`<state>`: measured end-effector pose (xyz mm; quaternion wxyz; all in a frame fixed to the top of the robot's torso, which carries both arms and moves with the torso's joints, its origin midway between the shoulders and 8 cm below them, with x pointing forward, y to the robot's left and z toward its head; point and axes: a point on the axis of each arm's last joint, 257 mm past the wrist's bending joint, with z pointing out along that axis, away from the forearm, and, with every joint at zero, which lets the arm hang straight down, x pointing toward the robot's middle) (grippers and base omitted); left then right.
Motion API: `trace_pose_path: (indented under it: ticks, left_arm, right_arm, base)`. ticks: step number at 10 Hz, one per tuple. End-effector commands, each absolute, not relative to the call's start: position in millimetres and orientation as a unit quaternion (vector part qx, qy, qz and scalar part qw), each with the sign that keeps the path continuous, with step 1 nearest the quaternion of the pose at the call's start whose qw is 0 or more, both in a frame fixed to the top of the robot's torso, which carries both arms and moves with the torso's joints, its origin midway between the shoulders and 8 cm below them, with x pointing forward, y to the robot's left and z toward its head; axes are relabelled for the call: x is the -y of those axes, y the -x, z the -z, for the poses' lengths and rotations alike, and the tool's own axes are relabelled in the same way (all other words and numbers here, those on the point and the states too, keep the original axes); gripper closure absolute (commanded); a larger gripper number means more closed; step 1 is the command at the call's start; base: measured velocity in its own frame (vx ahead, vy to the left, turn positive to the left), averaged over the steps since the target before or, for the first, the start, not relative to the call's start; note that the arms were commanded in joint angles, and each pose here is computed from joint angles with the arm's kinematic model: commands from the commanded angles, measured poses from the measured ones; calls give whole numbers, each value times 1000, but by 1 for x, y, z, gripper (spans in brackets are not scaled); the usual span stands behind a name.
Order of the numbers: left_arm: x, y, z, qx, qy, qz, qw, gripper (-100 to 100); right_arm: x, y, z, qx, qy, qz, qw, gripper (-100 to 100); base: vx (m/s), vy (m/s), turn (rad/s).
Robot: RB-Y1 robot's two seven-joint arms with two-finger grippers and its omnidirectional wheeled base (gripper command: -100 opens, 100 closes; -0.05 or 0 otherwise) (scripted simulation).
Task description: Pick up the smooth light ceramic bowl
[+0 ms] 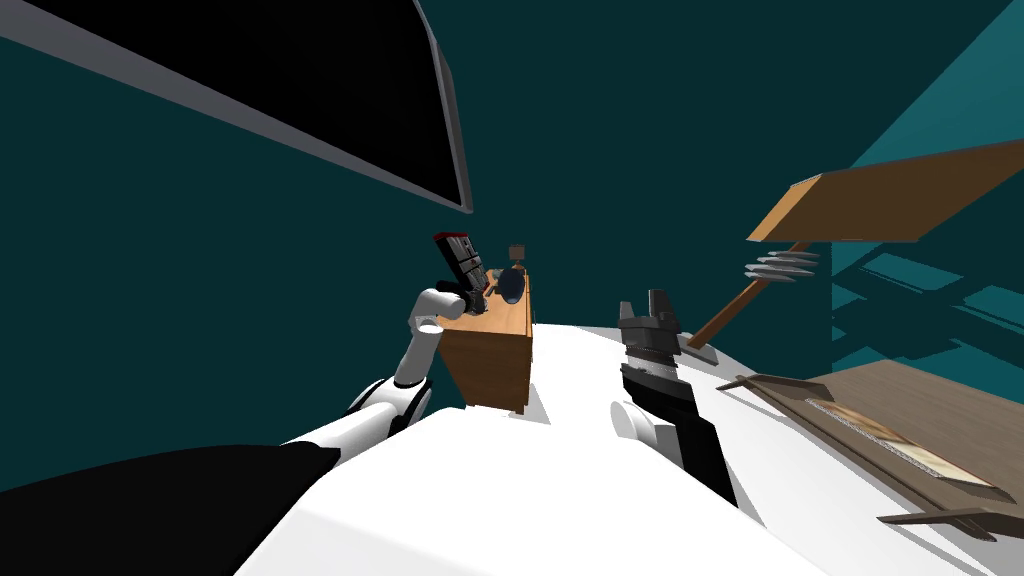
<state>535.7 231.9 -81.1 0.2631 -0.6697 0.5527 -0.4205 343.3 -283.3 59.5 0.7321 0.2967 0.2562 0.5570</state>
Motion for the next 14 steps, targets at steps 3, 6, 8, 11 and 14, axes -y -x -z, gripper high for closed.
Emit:
trace_pose_path:
  ticks: [3,6,8,11,14]
  left_arm:
    - [-236,-528,94,-565,690,383,242,-100]
    - [-239,-521,103,-572,702,357,230,-100]
    - [-243,-515,108,-577,712,335,220,-100]
    - [-251,-506,116,-583,727,298,206,-100]
    - [-257,-498,122,-587,737,272,197,-100]
  right_arm:
    - [283,-343,-59,-256,-297,-557,732,0]
    - [283,-343,-59,-256,-297,-557,732,0]
    - [283,-343,-59,-256,-297,-557,732,0]
    - [283,-343,-59,-256,-297,-557,732,0]
    - [283,-343,-59,-256,-297,-557,732,0]
  base:
    - [7,20,-29]
    - [6,12,-18]
    - [20,25,-27]
    - [18,23,-24]
    - [24,21,-20]
